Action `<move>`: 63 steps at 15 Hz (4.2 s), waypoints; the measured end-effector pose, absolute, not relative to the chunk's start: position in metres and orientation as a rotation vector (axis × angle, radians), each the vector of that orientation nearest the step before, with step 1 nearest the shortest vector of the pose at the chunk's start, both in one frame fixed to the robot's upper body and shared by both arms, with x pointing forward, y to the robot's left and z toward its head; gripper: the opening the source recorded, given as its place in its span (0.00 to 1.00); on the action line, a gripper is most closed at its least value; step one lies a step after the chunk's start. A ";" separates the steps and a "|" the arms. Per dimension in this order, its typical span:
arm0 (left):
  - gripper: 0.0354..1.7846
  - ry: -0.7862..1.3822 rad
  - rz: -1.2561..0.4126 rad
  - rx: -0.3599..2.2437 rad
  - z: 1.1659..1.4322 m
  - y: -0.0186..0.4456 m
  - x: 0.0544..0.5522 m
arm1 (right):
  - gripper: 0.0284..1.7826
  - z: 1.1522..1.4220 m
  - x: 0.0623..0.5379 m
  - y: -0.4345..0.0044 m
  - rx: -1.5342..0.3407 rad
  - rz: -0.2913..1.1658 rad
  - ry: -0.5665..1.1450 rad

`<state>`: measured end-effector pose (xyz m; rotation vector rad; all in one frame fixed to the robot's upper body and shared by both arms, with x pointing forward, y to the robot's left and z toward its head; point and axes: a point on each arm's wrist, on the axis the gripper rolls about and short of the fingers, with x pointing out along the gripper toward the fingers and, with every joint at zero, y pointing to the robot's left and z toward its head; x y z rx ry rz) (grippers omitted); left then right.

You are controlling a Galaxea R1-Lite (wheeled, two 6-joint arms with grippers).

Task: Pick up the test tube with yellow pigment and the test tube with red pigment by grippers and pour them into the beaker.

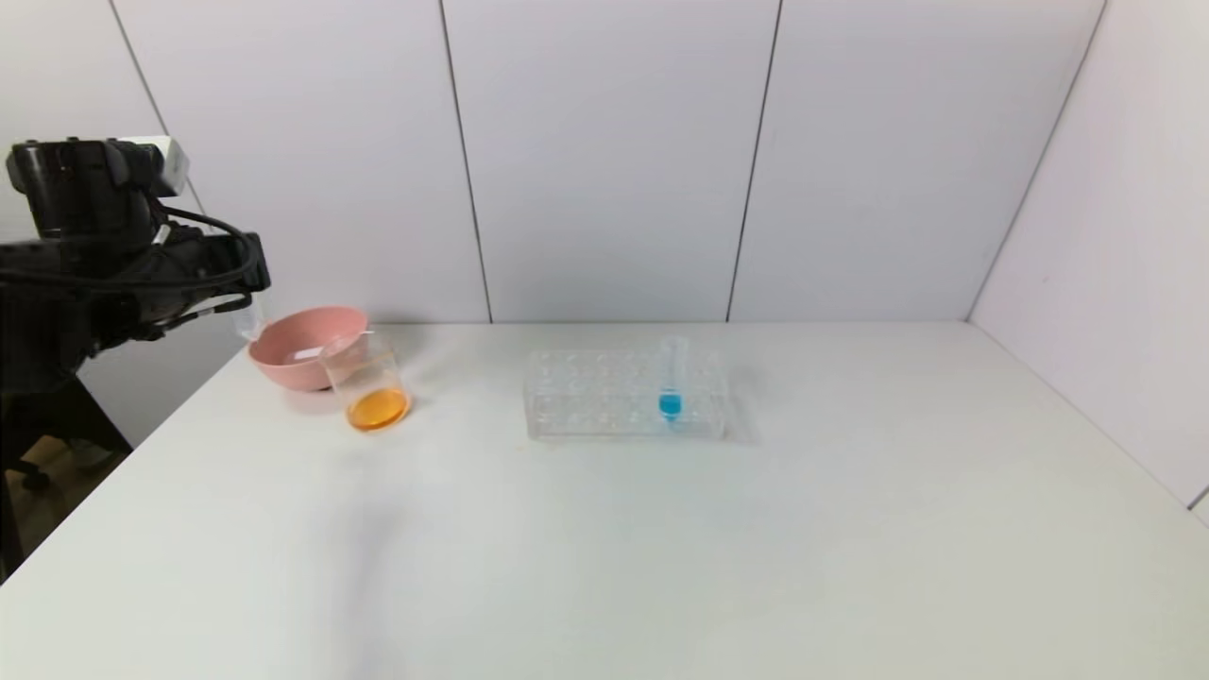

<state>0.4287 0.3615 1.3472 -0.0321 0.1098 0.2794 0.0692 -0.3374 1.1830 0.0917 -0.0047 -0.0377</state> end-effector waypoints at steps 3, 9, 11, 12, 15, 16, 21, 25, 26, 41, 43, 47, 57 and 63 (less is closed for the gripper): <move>0.23 -0.004 0.329 -0.088 1.327 0.366 0.459 | 0.96 1.183 0.069 -0.337 0.092 -0.038 -0.005; 0.23 -0.030 0.379 -0.101 1.286 0.369 0.523 | 0.96 1.183 0.069 -0.337 0.091 -0.038 -0.005; 0.23 -0.009 0.376 -0.098 1.275 0.367 0.529 | 0.96 1.183 0.069 -0.337 0.092 -0.038 -0.005; 0.25 -0.006 0.374 -0.098 1.273 0.366 0.530 | 0.96 1.183 0.069 -0.337 0.091 -0.038 -0.005; 0.35 -0.006 0.376 -0.098 1.272 0.364 0.532 | 0.96 1.183 0.069 -0.337 0.092 -0.038 -0.005; 0.42 -0.007 0.381 -0.098 1.273 0.365 0.531 | 0.96 1.183 0.069 -0.337 0.091 -0.038 -0.005; 0.85 -0.011 0.385 -0.098 1.276 0.364 0.527 | 0.96 1.183 0.069 -0.337 0.092 -0.038 -0.005; 0.99 -0.015 0.365 -0.090 1.296 0.359 0.497 | 0.96 1.183 0.069 -0.337 0.092 -0.037 -0.005; 0.99 -0.026 0.334 -0.087 1.309 0.357 0.480 | 0.96 1.183 0.069 -0.337 0.092 -0.038 -0.005; 0.99 -0.273 -0.051 0.038 1.400 0.332 0.107 | 0.96 1.183 0.069 -0.337 0.092 -0.038 -0.005; 0.99 -0.290 -0.053 0.045 1.380 0.331 0.074 | 0.96 1.183 0.069 -0.337 0.092 -0.038 -0.005; 0.99 -0.382 -0.059 0.084 1.336 0.330 0.028 | 0.96 1.183 0.069 -0.337 0.092 -0.038 -0.005; 0.99 -0.020 0.011 -0.023 1.189 0.334 0.067 | 0.96 1.183 0.069 -0.337 0.092 -0.037 -0.005; 0.99 -0.006 0.018 -0.061 1.183 0.334 0.069 | 0.96 1.183 0.069 -0.337 0.092 -0.038 -0.005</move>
